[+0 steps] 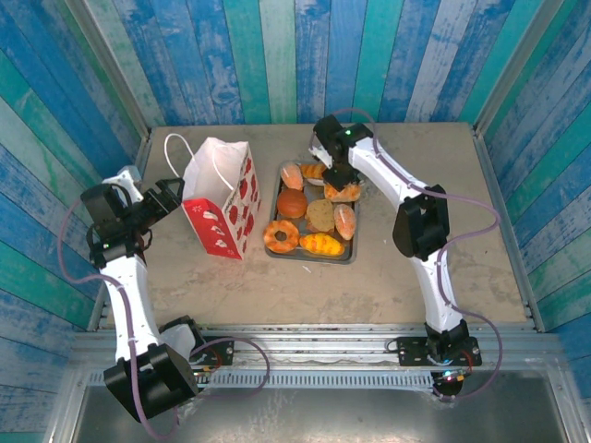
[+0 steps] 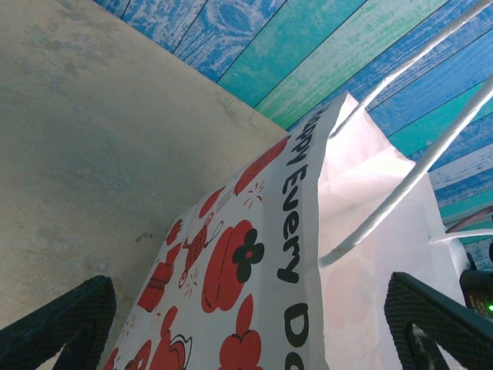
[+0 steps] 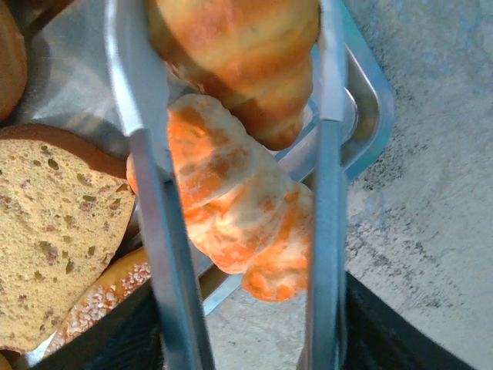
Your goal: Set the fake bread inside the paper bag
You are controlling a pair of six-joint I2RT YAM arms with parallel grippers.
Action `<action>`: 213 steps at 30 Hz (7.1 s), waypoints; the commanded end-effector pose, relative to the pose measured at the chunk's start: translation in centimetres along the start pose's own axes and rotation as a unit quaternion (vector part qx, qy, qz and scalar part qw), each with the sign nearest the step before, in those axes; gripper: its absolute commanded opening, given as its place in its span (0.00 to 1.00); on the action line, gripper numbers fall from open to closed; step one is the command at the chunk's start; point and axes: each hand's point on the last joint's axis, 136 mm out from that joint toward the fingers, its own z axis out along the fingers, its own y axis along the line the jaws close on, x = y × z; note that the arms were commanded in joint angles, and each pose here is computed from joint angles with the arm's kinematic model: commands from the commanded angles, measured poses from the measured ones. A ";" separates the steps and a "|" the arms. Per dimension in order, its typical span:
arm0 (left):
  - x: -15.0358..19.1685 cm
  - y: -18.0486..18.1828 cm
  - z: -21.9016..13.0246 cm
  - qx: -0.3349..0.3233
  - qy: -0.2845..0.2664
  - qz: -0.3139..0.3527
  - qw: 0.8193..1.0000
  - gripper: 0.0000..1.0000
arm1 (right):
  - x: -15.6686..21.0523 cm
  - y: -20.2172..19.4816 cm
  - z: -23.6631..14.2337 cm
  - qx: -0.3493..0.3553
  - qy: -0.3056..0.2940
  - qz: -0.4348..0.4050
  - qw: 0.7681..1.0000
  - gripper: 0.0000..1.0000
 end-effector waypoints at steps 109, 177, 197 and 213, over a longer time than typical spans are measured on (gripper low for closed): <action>-0.5 -3.4 0.7 0.053 -0.052 -0.055 0.996 0.00 | -5.8 24.1 -24.8 -0.156 -0.385 0.157 0.896 0.42; -2.0 -3.9 -5.1 -0.054 -0.106 0.115 0.986 0.94 | 5.0 6.7 -13.6 -0.167 -0.149 0.221 0.949 0.59; -1.8 -3.0 -5.4 -0.089 -0.093 0.143 0.981 0.94 | -2.7 5.8 -4.2 -0.214 -0.107 0.245 0.939 0.59; -1.8 -2.9 -5.4 -0.093 -0.093 0.143 0.981 0.94 | -3.7 7.4 -1.3 -0.240 -0.083 0.248 0.935 0.57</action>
